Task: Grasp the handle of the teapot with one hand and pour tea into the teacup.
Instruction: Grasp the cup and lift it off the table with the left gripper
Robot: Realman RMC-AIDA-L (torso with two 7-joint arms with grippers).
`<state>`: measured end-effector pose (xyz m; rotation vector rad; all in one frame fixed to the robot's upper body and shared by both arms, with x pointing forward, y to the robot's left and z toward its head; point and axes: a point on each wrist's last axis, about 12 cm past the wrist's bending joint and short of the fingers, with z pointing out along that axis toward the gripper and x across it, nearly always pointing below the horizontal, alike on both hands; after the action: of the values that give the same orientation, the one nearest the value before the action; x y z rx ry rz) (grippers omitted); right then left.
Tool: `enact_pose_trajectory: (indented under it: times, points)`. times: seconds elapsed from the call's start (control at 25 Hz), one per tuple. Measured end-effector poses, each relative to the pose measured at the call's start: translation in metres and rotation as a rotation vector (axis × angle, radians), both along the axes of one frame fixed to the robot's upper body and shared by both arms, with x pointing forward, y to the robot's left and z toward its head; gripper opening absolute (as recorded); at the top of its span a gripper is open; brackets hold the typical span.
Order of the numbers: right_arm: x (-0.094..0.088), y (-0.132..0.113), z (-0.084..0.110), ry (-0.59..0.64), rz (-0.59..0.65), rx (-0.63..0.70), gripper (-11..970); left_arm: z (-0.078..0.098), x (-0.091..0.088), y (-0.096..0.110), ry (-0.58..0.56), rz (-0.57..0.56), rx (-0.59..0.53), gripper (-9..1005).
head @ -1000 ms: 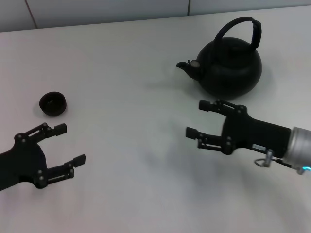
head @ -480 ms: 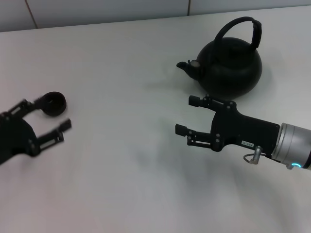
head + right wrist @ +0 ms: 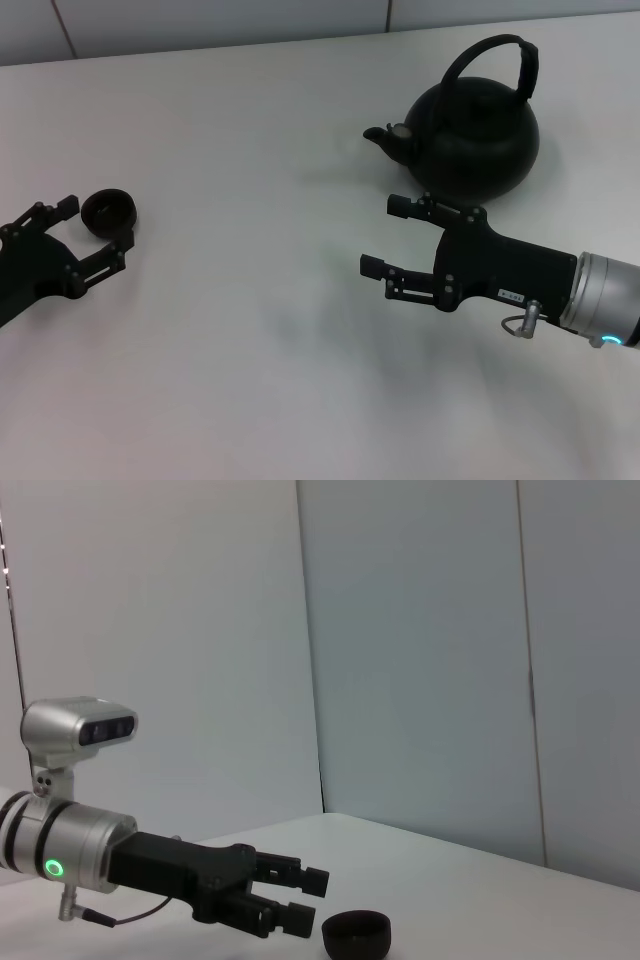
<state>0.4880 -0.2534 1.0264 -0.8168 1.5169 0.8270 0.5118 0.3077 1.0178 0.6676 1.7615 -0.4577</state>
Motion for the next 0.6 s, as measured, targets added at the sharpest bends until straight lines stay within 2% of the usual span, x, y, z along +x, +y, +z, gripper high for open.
enact_pose_trajectory:
  times: [0.6]
  points:
    - [0.002,0.001,0.003,-0.011,-0.003,0.014,823,-0.006,0.014,0.005,0.032,0.073,0.098,827]
